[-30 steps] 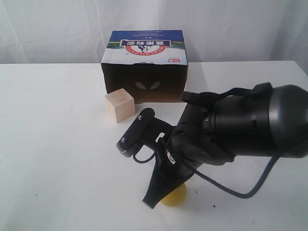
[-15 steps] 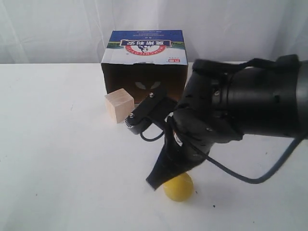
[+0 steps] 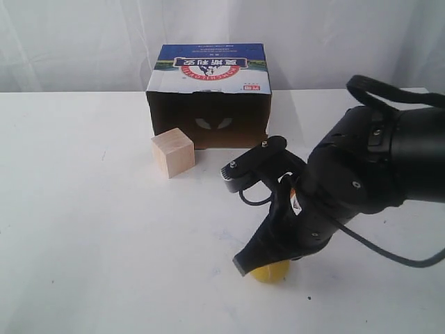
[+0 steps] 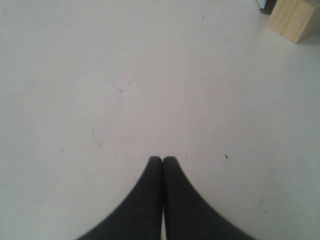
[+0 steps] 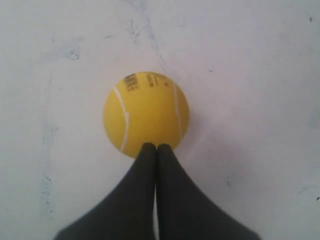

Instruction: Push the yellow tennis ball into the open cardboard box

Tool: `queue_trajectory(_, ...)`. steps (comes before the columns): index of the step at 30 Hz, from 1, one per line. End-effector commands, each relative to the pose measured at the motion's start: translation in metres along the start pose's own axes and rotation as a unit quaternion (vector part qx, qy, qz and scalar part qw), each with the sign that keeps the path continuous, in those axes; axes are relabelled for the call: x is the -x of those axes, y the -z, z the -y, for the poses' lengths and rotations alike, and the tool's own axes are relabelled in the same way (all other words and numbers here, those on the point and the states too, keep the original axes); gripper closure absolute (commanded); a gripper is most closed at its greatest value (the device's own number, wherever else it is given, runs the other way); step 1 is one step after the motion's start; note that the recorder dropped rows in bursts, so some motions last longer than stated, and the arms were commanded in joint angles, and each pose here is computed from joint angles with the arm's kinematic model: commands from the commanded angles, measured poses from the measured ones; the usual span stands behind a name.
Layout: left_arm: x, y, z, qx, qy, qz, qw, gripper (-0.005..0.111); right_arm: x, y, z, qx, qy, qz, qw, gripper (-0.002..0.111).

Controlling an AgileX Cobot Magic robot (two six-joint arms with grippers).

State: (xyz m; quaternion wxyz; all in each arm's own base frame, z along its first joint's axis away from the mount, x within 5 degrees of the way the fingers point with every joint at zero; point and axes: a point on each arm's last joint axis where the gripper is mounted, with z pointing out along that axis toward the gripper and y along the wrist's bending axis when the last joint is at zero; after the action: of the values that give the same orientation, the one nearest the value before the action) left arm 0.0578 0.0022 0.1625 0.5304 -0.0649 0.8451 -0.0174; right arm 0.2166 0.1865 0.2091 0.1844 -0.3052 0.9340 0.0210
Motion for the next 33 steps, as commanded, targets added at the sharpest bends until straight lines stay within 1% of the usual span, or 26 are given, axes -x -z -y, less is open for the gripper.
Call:
queue_trajectory(1,-0.001,0.000,0.000,0.001,0.001,-0.001,1.000,0.107,0.002,-0.007,0.009,-0.007,-0.006,0.003,1.000,0.108)
queue_trajectory(6,-0.001,0.000,0.000,0.001,0.001,-0.001,1.000,0.107,0.002,-0.008,0.005,0.015,0.007,0.007,1.000,0.108)
queue_trajectory(11,-0.001,0.000,0.000,0.001,0.001,-0.001,1.000,0.107,0.006,-0.014,0.004,0.018,0.006,0.019,1.000,0.108)
queue_trajectory(15,-0.001,0.000,0.000,0.001,0.001,-0.001,1.000,0.107,0.003,-0.034,0.002,0.016,0.010,-0.010,1.000,0.108)
queue_trajectory(18,-0.001,0.000,0.000,0.001,0.001,-0.001,1.000,0.107,0.006,-0.044,0.003,0.016,0.010,-0.005,1.000,0.108)
queue_trajectory(22,-0.001,0.000,0.000,0.001,0.001,-0.001,1.000,0.107,0.011,-0.048,0.001,0.021,0.010,0.023,0.999,0.108)
queue_trajectory(25,-0.001,0.000,0.000,0.001,0.001,-0.001,1.000,0.107,0.016,-0.047,0.002,0.019,0.022,0.049,0.998,0.108)
queue_trajectory(30,-0.001,0.000,0.000,0.001,0.001,-0.001,1.000,0.107,0.027,-0.044,0.003,0.003,0.079,0.105,0.991,0.108)
queue_trajectory(33,-0.001,0.000,0.000,0.001,0.001,-0.001,1.000,0.107,0.036,-0.040,0.004,-0.006,0.098,0.123,0.987,0.108)
